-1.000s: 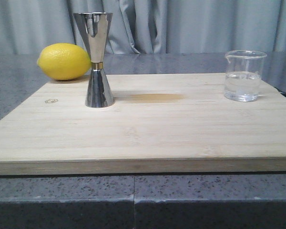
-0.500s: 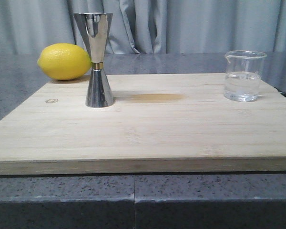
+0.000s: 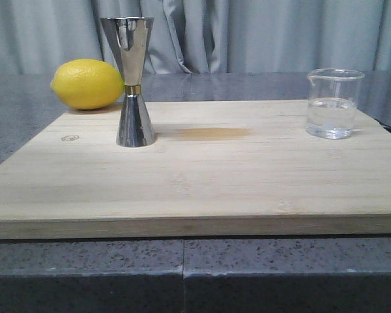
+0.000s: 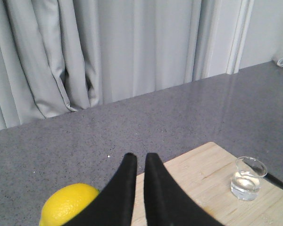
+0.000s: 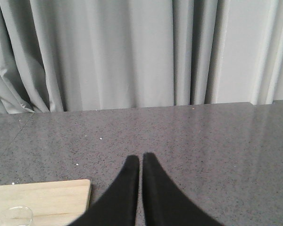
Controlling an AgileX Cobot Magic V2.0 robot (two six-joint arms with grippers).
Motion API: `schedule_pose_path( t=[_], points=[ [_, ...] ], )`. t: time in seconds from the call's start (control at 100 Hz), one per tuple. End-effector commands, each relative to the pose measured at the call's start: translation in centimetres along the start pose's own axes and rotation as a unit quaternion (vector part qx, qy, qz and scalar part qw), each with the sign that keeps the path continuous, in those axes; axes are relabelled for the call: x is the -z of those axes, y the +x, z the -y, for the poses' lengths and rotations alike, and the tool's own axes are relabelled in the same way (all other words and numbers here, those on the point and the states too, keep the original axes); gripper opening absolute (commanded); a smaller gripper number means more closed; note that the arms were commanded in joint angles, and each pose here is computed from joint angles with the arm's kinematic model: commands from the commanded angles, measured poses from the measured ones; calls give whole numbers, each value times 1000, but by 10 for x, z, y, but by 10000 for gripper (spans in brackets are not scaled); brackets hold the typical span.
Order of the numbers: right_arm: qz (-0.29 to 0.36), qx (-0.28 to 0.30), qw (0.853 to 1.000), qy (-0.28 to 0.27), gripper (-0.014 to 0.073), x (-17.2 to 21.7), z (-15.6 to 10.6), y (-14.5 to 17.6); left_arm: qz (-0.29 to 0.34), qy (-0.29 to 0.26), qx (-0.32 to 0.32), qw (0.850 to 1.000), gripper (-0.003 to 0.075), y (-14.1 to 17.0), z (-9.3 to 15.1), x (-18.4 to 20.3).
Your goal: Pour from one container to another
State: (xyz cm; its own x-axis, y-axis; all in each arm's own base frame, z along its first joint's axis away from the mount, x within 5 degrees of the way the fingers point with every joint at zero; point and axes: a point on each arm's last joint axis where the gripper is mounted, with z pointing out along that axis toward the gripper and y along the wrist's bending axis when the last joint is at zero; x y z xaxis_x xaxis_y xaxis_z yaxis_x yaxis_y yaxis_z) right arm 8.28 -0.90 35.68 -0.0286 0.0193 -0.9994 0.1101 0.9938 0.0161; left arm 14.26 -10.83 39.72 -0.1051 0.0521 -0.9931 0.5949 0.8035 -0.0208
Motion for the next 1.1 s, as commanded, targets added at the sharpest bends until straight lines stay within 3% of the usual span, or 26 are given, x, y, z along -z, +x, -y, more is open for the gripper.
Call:
schedule_pose_path(
  t=[0.0,0.14,0.24,0.62,0.81,1.09],
  points=[
    [43,1,999,1,97,-1,0,-17,35,6,-11,999,160,-15,2,-7],
    [41,4,999,1,243,-2,0,-16,24,4,-14,1000,410,-12,2,-13],
    [39,5,999,1,281,-3,0,-16,20,3,-16,1000,506,-11,2,-13],
    [-23,10,999,-27,281,-29,-6,-5,-4,3,-37,999,504,14,1,-19],
    [-46,13,997,-59,281,-42,-15,1,34,17,-37,999,504,34,4,-23],
    [-45,14,997,-62,280,-46,-16,1,88,38,-24,995,502,73,6,-22]
  ],
)
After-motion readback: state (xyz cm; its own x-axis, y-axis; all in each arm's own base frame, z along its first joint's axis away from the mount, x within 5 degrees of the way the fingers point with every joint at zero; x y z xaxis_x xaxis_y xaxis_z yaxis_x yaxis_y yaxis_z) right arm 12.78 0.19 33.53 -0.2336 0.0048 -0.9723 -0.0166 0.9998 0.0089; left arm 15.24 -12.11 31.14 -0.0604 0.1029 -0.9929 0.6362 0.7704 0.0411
